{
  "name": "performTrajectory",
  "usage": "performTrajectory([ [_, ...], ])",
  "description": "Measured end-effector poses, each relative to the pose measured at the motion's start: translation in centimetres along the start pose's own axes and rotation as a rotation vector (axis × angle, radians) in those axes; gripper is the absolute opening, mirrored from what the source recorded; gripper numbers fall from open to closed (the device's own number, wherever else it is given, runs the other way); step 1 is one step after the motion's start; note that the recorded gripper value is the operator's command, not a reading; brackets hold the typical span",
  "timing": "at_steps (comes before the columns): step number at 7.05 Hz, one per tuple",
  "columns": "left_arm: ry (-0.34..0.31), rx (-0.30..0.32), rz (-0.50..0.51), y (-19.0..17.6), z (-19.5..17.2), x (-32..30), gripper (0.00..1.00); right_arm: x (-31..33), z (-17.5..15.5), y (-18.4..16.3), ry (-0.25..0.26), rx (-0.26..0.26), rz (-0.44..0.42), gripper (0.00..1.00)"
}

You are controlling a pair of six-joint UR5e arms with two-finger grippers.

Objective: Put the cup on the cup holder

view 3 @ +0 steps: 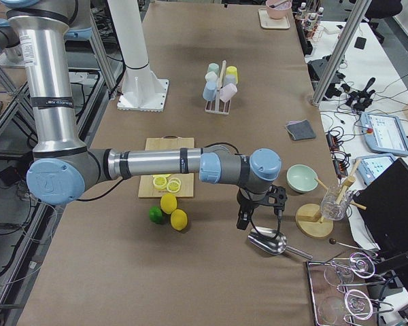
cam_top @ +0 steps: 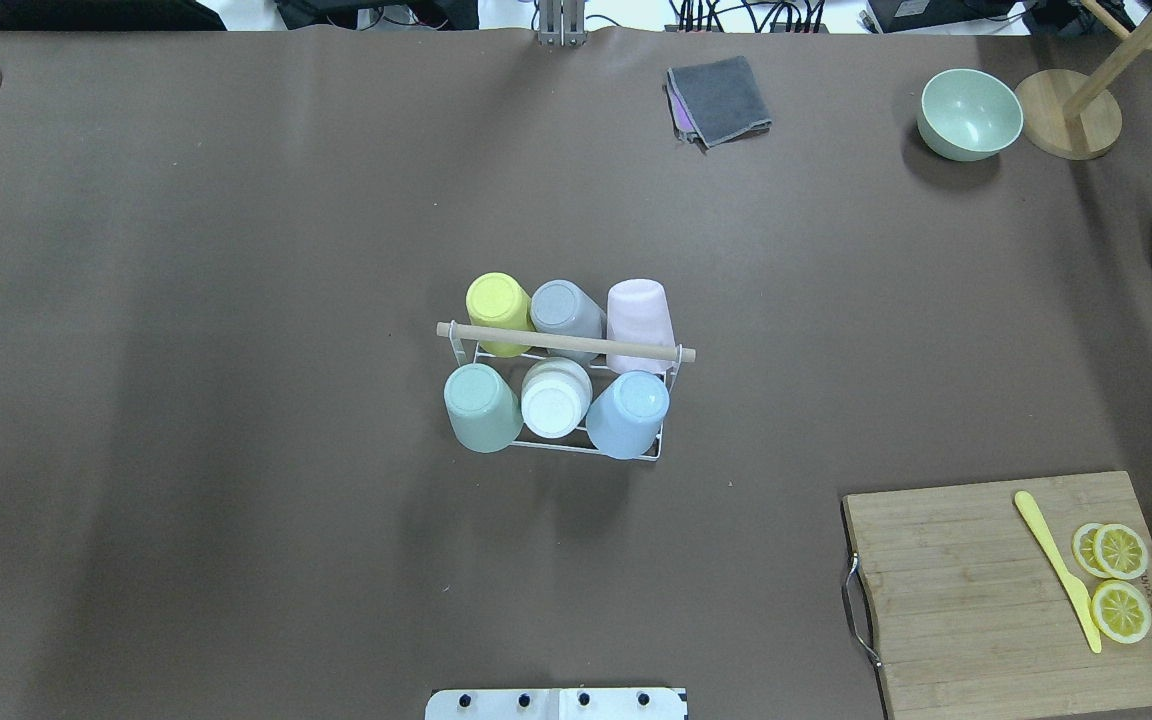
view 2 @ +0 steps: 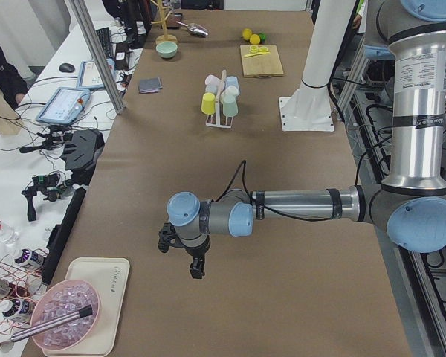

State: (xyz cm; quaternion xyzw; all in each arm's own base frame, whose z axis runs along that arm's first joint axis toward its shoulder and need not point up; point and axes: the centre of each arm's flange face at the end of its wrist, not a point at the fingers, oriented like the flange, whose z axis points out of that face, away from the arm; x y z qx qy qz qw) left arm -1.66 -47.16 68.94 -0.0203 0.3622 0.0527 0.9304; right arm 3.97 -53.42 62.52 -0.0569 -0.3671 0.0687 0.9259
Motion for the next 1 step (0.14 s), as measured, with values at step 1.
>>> performTrajectory([
  [1,0.001,0.002,0.002,0.00,-0.09,0.09,0.97,-0.04,-0.07,0.01,0.000,0.001,-0.002,0.99],
])
